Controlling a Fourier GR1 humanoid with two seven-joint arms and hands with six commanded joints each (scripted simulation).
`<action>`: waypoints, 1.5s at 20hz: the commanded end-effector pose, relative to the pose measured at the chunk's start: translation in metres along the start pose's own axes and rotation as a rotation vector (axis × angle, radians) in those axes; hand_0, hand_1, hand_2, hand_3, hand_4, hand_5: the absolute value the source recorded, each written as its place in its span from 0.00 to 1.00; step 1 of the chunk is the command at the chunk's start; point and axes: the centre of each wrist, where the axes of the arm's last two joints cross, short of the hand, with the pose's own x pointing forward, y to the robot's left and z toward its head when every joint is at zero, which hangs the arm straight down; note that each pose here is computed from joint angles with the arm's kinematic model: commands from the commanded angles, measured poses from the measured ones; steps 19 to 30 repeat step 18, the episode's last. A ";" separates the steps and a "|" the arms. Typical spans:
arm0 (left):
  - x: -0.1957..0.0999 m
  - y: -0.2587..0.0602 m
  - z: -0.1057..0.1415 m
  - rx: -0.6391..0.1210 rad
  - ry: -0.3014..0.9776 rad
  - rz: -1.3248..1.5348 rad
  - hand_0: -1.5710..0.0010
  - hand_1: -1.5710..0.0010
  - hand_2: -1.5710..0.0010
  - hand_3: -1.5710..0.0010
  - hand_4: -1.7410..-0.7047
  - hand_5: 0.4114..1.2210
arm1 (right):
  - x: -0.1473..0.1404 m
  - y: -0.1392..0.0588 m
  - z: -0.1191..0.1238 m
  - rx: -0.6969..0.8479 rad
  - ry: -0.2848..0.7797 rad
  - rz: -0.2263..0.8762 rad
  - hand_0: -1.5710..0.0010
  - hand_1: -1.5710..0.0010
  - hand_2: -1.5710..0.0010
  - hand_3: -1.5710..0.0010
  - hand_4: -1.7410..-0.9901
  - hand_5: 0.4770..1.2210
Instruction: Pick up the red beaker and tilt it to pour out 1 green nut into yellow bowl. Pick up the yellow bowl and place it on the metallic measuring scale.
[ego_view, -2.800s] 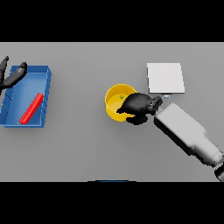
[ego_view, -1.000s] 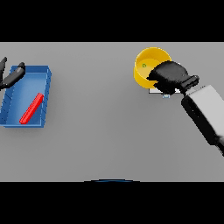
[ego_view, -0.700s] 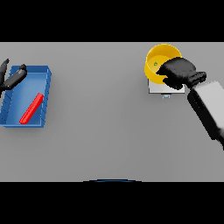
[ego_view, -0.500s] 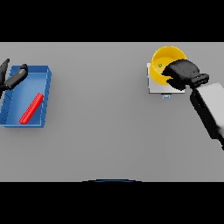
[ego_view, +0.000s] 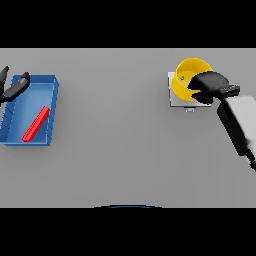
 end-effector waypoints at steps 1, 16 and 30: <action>0.001 0.002 0.000 0.002 0.002 -0.003 1.00 1.00 1.00 1.00 0.98 0.37 | 0.000 -0.002 0.000 0.004 0.012 -0.001 0.11 0.00 0.12 0.13 0.00 1.00; -0.001 0.000 -0.005 0.001 0.003 -0.001 1.00 1.00 1.00 1.00 0.99 0.35 | -0.004 0.001 0.000 0.080 0.042 -0.001 0.96 0.94 0.90 0.79 0.42 0.41; -0.001 -0.005 -0.002 -0.005 -0.004 0.002 1.00 1.00 1.00 1.00 0.99 0.35 | -0.005 -0.001 0.001 0.084 0.047 0.000 0.97 0.96 0.93 0.83 0.44 0.38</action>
